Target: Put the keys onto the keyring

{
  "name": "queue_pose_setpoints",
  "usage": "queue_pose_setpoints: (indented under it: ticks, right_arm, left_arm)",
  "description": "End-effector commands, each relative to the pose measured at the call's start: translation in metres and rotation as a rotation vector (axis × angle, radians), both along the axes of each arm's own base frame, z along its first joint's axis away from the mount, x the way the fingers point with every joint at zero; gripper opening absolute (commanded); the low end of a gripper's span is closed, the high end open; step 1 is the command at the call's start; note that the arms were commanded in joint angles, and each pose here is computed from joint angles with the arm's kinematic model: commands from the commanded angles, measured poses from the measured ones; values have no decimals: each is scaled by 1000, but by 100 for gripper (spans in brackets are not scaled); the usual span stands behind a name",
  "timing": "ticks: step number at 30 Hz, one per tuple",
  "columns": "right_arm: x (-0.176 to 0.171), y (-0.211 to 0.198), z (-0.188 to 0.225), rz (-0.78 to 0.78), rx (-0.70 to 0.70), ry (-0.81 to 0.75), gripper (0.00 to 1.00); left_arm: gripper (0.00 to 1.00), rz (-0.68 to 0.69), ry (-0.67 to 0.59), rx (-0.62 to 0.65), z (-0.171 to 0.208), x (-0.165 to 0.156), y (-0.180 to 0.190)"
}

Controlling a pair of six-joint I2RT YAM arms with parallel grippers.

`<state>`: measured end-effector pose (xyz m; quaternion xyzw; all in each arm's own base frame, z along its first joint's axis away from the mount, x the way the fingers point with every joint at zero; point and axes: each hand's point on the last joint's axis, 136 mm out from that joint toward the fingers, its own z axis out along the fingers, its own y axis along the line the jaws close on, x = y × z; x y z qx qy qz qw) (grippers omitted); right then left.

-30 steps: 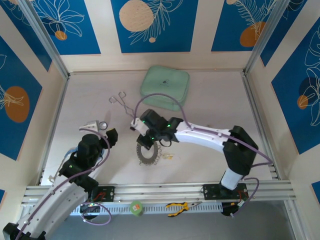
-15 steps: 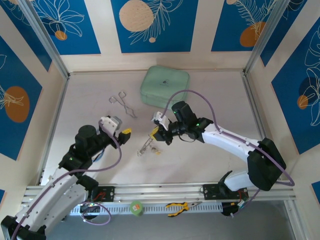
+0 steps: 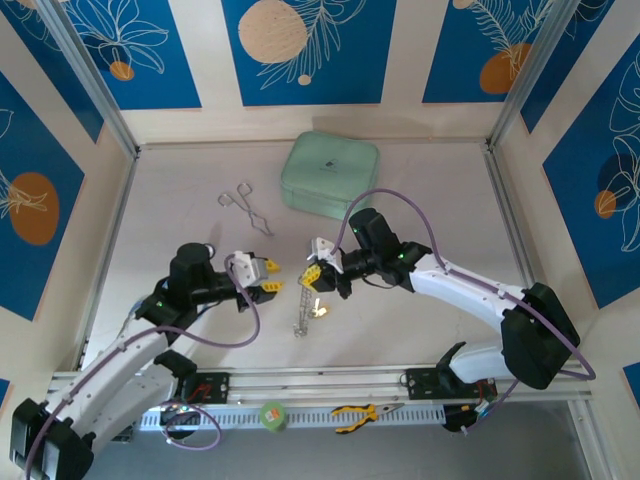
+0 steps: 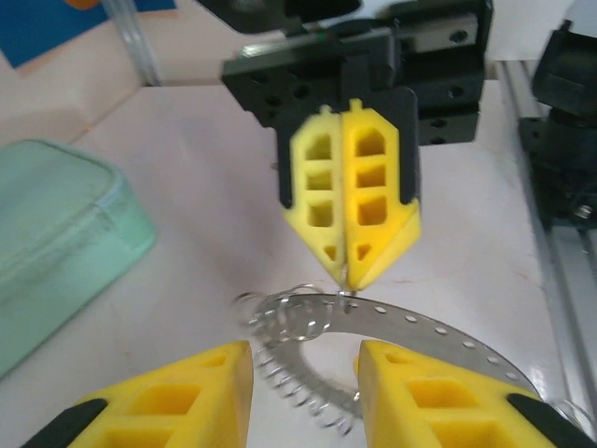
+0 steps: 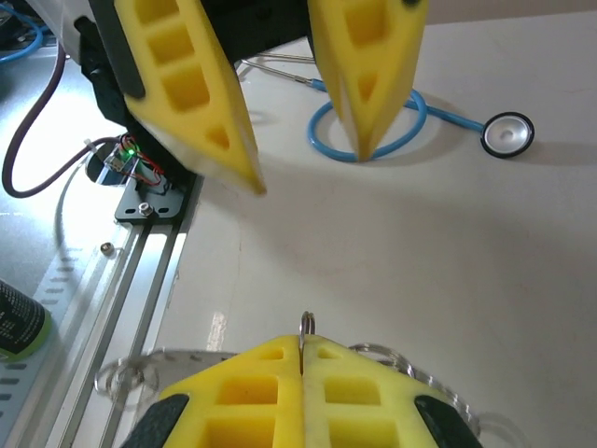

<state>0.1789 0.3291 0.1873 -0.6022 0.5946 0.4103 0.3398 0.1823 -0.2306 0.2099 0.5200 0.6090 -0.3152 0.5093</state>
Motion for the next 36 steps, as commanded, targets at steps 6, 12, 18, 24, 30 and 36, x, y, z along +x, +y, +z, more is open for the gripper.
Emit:
queue_pose_setpoints:
  ticks: [6,12,18,24,30,36]
  right_arm:
    - [-13,10,13,86,62,-92,0]
    - [-16,17,12,100,60,-98,0]
    - [-17,21,11,103,59,-97,0]
    - [-16,24,10,98,53,-98,0]
    - [-15,26,10,93,51,-95,0]
    - [0,9,-4,-1,-10,-118,33]
  left_arm:
    - [36,-121,-4,-14,-12,-14,-16]
    - [34,-144,24,0,-23,-15,-21]
    - [22,-155,38,-4,-25,-17,-24]
    - [14,-168,44,-12,-25,-19,-26]
    - [0,-175,38,-32,-20,-18,-28]
    - [0,-140,-20,-10,-21,-14,-24]
